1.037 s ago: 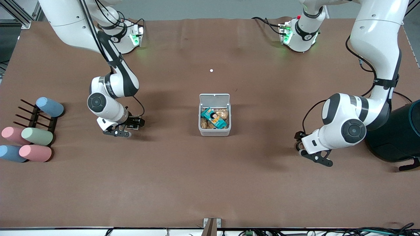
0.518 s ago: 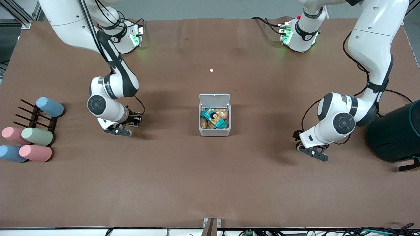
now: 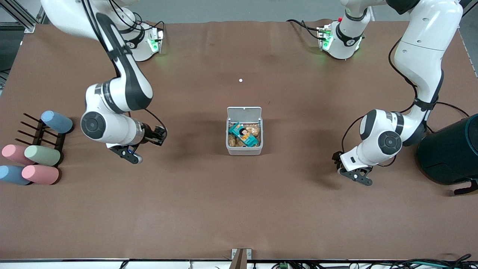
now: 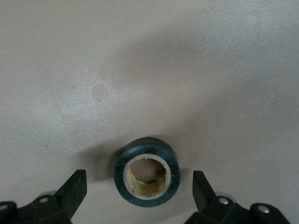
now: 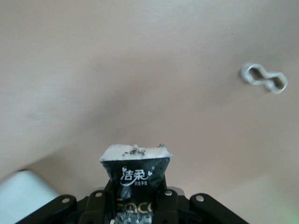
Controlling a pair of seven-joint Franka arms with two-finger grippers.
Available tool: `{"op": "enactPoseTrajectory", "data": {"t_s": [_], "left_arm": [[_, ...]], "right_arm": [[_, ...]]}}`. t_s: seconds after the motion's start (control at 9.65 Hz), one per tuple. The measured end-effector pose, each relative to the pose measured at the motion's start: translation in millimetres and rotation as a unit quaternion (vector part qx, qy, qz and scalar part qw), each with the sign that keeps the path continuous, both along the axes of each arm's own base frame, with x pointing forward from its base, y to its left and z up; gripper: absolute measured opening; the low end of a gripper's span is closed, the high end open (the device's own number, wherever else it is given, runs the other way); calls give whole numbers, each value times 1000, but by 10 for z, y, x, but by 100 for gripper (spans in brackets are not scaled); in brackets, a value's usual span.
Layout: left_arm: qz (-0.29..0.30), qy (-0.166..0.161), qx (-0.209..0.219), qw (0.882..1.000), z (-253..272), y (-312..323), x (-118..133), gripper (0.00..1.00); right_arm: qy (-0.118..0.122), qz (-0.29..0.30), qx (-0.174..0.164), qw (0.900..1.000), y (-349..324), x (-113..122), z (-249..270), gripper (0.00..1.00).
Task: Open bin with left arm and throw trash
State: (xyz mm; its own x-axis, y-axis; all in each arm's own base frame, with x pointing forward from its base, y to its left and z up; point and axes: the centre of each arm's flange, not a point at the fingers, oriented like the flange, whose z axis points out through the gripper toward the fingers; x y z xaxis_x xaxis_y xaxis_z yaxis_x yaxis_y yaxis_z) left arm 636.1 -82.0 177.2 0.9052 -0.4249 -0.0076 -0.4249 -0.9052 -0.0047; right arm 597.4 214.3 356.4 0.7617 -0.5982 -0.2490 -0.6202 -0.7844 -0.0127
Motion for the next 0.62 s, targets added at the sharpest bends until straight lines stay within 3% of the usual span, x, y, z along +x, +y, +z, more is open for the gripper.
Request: {"op": "enactPoseTrajectory", "data": {"t_s": [0.1,0.21,0.41,0.62], "left_arm": [[1,1,0,1000,-17,16,0,96],[2,1,0,1000,-23,23,1,88],[1,0,-1,1000,-11,7,4,56],[1,0,-2,1000,-6,0,7,52]], "right_arm": [[-6,-62,-5,998,295,10,208,33],[-7,-120,-10,993,595,-17,338,33],[-1,-198,-17,980,1025,-11,385,33],[7,-240,-23,970,1441,32,214,33]]}}
